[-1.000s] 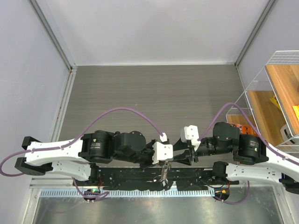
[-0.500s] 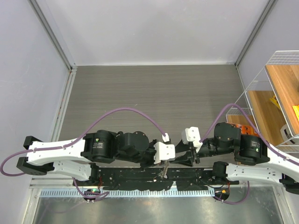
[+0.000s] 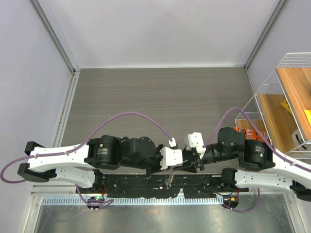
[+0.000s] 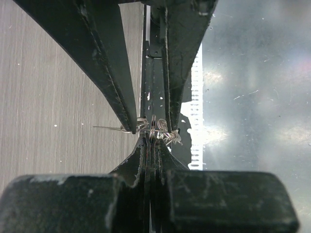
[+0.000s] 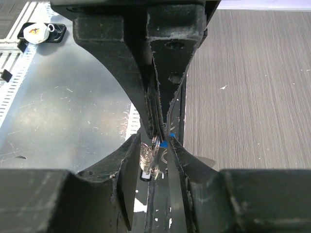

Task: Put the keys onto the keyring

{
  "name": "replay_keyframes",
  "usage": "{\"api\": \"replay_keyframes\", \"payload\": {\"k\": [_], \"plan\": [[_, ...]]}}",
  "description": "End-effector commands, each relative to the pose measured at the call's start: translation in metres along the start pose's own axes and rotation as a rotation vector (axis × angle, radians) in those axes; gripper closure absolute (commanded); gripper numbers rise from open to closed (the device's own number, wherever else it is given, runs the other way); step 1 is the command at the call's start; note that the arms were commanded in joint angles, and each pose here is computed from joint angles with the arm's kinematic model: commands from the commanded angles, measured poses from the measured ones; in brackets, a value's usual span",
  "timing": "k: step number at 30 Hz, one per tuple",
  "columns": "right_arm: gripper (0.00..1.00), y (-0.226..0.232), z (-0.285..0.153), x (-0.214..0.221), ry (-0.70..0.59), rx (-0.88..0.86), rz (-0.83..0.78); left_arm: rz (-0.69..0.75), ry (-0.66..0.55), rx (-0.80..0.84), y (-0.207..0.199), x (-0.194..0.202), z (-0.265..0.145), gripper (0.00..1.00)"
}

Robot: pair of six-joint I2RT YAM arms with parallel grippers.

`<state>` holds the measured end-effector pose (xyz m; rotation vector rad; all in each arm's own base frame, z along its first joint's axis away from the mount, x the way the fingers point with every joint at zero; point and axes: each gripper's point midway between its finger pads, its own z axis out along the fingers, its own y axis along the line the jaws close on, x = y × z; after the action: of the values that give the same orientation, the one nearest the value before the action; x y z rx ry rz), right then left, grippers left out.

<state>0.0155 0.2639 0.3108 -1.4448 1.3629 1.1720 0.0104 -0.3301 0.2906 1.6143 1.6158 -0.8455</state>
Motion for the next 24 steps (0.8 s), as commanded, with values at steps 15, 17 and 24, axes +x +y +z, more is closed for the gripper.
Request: {"api": "replay_keyframes", "payload": {"k": [15, 17, 24], "plan": [[0.92, 0.0032, 0.0093, -0.0068, -0.036, -0.035, -0.003, -0.003, -0.103, -0.042, 0.0077, -0.0309, -0.0110, 1.00], [0.95, 0.0025, 0.0090, -0.0067, -0.040, -0.030, -0.006, -0.005, -0.099, -0.045, 0.0082, -0.0303, -0.0106, 1.00], [0.95, 0.0052, 0.0026, -0.0120, -0.089, -0.028, -0.031, -0.010, -0.142, -0.072, 0.0128, -0.0368, -0.0180, 1.00]]}}
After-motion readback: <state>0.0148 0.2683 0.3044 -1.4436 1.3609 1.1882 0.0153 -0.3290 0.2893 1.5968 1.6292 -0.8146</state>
